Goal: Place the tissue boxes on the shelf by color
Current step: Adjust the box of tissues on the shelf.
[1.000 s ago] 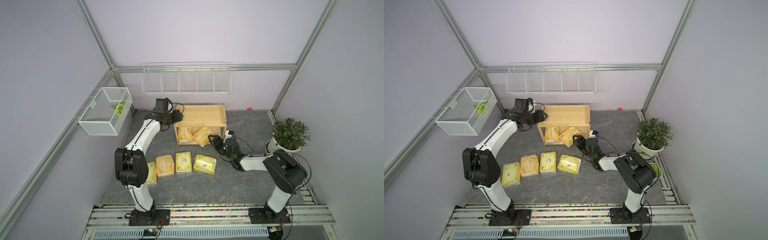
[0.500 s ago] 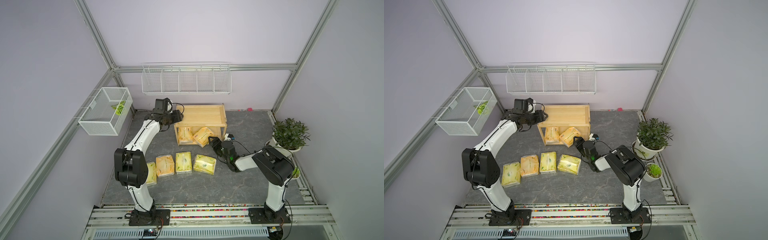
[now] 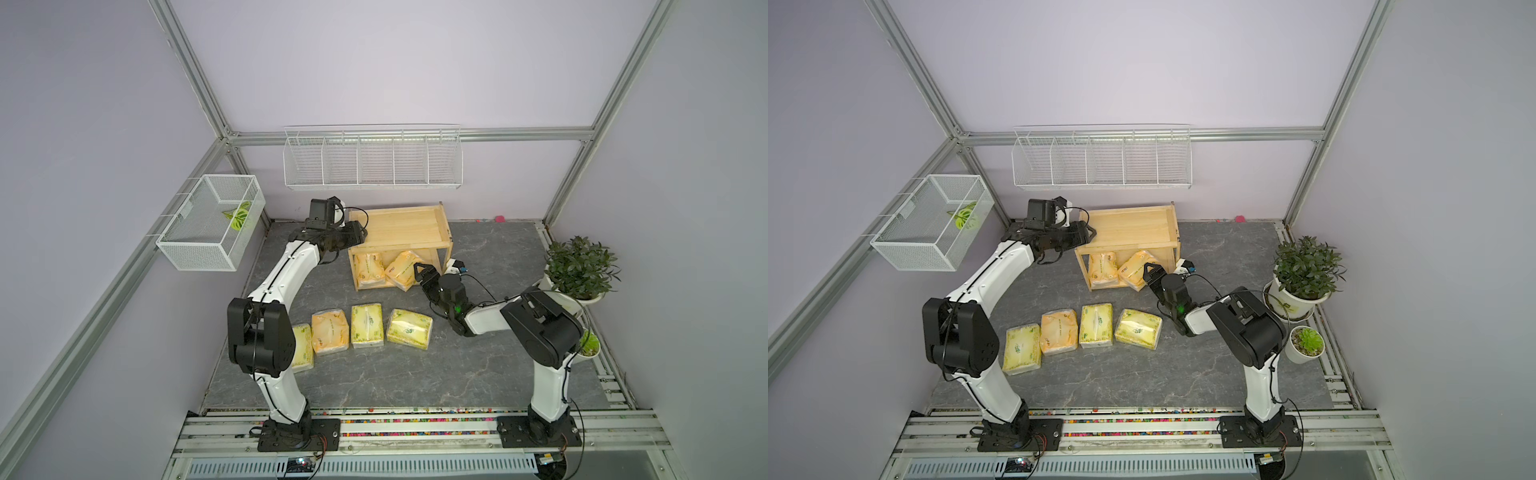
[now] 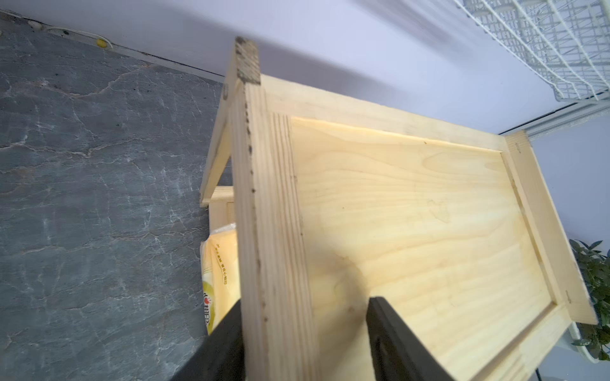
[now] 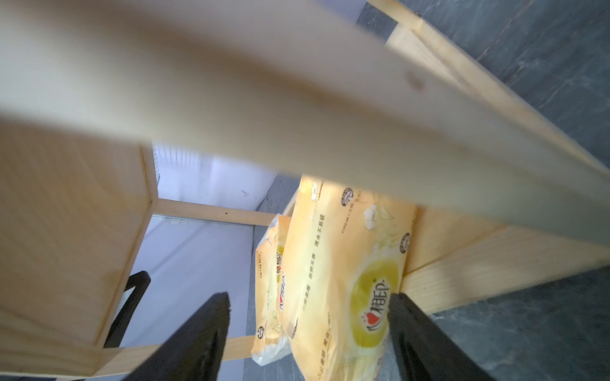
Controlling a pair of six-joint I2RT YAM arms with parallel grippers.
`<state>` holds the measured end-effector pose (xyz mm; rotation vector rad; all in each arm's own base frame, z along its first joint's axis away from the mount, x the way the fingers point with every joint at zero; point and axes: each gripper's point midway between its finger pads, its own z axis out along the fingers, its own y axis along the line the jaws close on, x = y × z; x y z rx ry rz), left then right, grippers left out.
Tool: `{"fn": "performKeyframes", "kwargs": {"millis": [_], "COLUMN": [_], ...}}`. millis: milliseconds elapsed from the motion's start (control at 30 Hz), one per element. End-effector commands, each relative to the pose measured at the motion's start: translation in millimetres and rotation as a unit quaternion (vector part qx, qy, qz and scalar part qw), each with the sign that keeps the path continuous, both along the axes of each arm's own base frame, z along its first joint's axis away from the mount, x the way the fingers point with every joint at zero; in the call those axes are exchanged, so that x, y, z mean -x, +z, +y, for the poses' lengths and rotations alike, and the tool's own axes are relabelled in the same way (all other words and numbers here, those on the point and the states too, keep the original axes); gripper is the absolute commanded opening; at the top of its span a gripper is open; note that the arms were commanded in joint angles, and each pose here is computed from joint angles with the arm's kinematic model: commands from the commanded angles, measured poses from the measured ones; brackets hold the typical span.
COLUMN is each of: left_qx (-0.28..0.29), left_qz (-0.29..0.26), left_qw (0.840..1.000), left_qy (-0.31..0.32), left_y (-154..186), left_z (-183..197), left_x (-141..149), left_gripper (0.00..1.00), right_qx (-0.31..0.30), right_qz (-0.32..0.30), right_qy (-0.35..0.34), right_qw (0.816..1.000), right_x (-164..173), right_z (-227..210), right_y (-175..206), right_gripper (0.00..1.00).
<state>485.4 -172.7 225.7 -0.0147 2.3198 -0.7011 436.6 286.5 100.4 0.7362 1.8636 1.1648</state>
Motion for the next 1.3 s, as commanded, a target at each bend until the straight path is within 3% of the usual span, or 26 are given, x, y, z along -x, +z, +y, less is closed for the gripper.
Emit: {"fn": "performKeyframes", "kwargs": {"millis": [0, 467, 1267], "left_qx": [-0.005, -0.004, -0.005], "left_qz": [0.030, 0.035, 0.034], "left_qw": [0.999, 0.999, 0.998], "left_qy": [-0.021, -0.032, -0.045], "left_y": [-18, -24, -23], "left_z": [-4, -7, -9], "left_x": [13, 17, 21], "left_gripper": [0.60, 0.59, 0.59], "right_qx": [-0.002, -0.028, 0.080], "right_qz": [0.004, -0.008, 0.006], "right_qy": [0.011, 0.057, 0.001], "right_qw": [1.000, 0.998, 0.997], "right_x": [-3, -19, -15], "right_z": [9, 40, -7], "right_y": [-5, -1, 8], "right_gripper": [0.80, 0.80, 0.80]}}
